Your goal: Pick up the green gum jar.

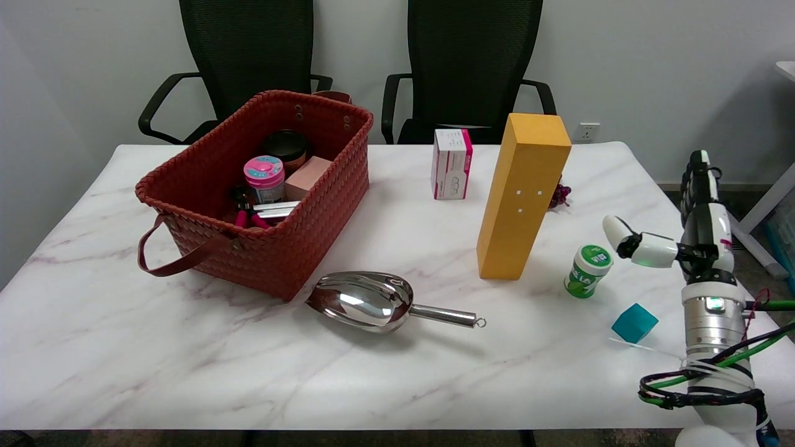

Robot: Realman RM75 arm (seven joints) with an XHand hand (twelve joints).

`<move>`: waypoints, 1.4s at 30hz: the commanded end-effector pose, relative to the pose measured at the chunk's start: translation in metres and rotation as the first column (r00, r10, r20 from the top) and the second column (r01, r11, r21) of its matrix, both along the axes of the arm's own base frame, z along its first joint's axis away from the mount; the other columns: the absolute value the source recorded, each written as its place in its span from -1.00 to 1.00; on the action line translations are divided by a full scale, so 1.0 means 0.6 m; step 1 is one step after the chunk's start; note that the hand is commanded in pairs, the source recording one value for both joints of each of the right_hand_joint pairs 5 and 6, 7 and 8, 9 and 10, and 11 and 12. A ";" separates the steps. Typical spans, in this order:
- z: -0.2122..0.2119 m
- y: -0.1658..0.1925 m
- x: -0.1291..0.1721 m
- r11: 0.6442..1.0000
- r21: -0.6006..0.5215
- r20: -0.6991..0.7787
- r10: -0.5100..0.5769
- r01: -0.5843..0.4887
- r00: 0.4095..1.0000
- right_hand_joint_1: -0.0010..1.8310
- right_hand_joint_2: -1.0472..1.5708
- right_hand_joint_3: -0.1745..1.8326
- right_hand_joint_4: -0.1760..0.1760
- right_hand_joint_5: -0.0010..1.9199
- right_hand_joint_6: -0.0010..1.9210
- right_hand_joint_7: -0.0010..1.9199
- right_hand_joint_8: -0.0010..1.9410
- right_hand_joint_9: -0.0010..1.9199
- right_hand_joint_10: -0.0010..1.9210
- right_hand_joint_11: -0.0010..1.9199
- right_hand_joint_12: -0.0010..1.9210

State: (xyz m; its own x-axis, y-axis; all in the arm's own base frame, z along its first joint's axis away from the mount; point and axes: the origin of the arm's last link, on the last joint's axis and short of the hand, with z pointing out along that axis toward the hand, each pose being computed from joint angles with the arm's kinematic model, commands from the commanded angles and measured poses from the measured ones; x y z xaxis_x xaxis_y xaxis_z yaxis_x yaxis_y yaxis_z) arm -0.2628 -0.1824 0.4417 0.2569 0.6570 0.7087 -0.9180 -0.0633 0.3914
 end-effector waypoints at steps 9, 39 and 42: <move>-0.039 0.010 -0.038 0.993 0.067 0.062 -0.099 0.095 0.993 0.39 -0.13 0.20 0.00 -1.00 -1.00 -1.00 -1.00 -1.00 -1.00 -1.00 -1.00; -0.042 0.003 -0.098 0.974 0.090 0.117 -0.218 0.208 0.969 0.38 -0.09 0.24 0.00 -1.00 -1.00 -0.99 -0.99 -0.97 -0.97 -1.00 -1.00; -0.042 -0.001 -0.101 0.971 0.100 0.120 -0.228 0.217 0.966 0.38 -0.09 0.24 0.00 -1.00 -1.00 -0.96 -0.96 -0.95 -0.95 -1.00 -1.00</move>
